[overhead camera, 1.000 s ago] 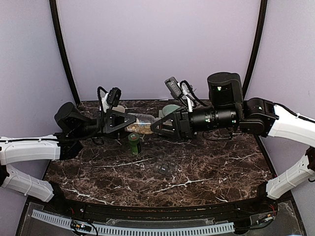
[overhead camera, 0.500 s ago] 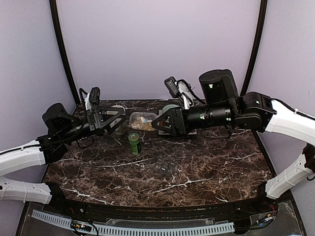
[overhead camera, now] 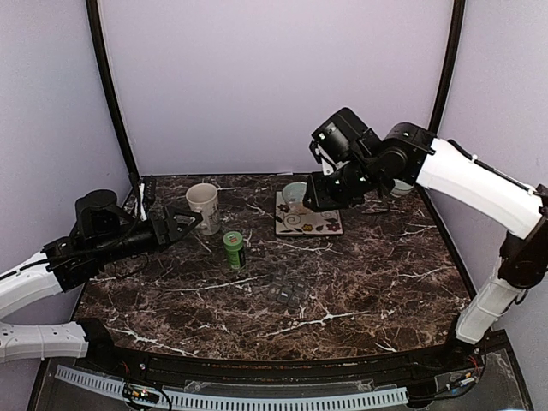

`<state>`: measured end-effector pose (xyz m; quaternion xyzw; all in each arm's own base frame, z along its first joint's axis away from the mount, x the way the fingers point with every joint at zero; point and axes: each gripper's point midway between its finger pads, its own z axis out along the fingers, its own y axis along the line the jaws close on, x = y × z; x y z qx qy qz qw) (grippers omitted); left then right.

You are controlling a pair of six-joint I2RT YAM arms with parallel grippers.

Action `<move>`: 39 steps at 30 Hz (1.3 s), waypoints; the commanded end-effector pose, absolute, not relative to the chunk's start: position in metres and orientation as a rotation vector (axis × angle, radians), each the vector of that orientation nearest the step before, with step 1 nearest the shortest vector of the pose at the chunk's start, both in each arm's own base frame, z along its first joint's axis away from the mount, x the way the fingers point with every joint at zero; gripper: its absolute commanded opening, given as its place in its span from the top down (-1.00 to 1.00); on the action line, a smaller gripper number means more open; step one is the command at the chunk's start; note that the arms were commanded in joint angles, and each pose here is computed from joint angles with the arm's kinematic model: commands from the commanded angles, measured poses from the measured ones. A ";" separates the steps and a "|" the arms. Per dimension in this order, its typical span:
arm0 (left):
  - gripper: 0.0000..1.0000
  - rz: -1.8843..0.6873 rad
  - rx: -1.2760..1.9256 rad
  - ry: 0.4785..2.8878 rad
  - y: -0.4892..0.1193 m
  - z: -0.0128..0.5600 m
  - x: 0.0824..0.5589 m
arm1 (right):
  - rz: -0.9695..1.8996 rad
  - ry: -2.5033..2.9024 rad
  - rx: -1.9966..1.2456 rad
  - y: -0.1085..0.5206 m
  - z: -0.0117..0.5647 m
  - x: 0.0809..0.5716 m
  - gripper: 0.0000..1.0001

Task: Sort the pills into containers
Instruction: Place the pill bottle at the center of the board.

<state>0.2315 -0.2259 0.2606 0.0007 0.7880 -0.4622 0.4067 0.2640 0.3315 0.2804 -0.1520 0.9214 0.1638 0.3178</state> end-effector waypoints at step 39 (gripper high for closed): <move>-0.58 -0.708 0.135 2.197 -0.188 0.205 0.234 | -0.313 3.086 -0.227 0.176 0.088 0.310 0.76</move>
